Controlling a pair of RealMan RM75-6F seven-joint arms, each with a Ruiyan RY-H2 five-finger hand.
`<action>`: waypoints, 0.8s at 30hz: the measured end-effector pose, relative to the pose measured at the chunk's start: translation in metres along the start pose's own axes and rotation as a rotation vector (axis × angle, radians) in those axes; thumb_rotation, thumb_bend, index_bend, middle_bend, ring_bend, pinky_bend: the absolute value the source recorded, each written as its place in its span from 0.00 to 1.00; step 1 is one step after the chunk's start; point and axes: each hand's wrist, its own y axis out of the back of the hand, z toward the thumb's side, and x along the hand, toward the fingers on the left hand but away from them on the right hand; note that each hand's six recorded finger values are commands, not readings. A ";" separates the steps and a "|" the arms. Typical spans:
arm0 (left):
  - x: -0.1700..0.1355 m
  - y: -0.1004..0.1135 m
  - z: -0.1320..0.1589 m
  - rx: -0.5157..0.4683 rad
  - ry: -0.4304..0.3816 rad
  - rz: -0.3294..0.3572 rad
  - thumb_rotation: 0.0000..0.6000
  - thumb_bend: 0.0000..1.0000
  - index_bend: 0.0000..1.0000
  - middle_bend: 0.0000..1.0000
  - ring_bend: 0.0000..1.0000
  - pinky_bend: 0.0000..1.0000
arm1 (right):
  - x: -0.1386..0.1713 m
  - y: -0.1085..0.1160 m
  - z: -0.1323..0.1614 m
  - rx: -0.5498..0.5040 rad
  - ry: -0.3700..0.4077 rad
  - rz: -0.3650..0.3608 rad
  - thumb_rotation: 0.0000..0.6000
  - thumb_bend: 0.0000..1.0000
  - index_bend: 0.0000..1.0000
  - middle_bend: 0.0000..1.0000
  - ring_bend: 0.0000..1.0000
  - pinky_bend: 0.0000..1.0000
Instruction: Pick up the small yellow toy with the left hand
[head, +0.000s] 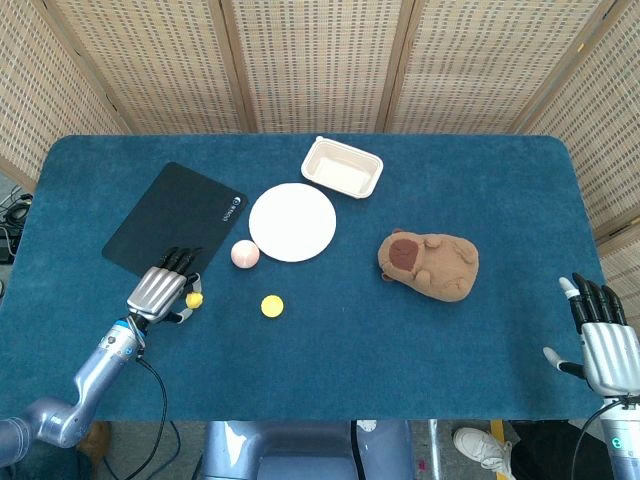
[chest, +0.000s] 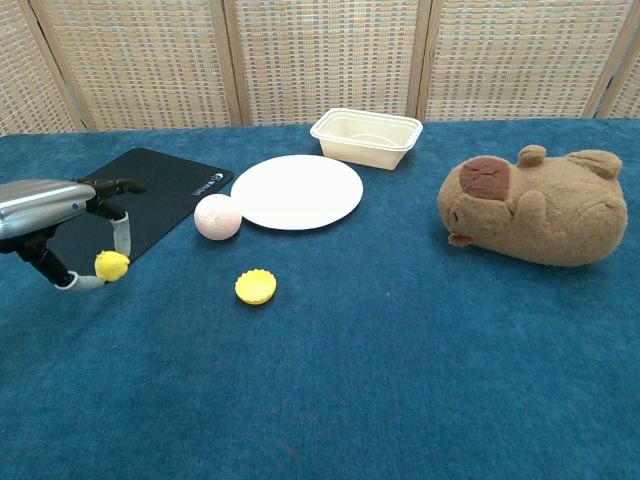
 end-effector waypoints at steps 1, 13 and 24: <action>0.002 0.005 0.004 -0.003 -0.013 0.010 1.00 0.30 0.52 0.00 0.00 0.00 | 0.000 0.000 0.000 0.000 0.000 0.000 1.00 0.00 0.00 0.00 0.00 0.00; 0.037 0.038 0.091 0.087 -0.203 0.034 1.00 0.29 0.53 0.00 0.00 0.00 | -0.004 -0.001 -0.007 -0.002 -0.023 0.004 1.00 0.00 0.00 0.00 0.00 0.00; 0.058 0.007 0.139 0.165 -0.234 -0.064 1.00 0.29 0.54 0.00 0.00 0.00 | -0.005 -0.001 -0.011 -0.005 -0.027 0.011 1.00 0.00 0.00 0.00 0.00 0.00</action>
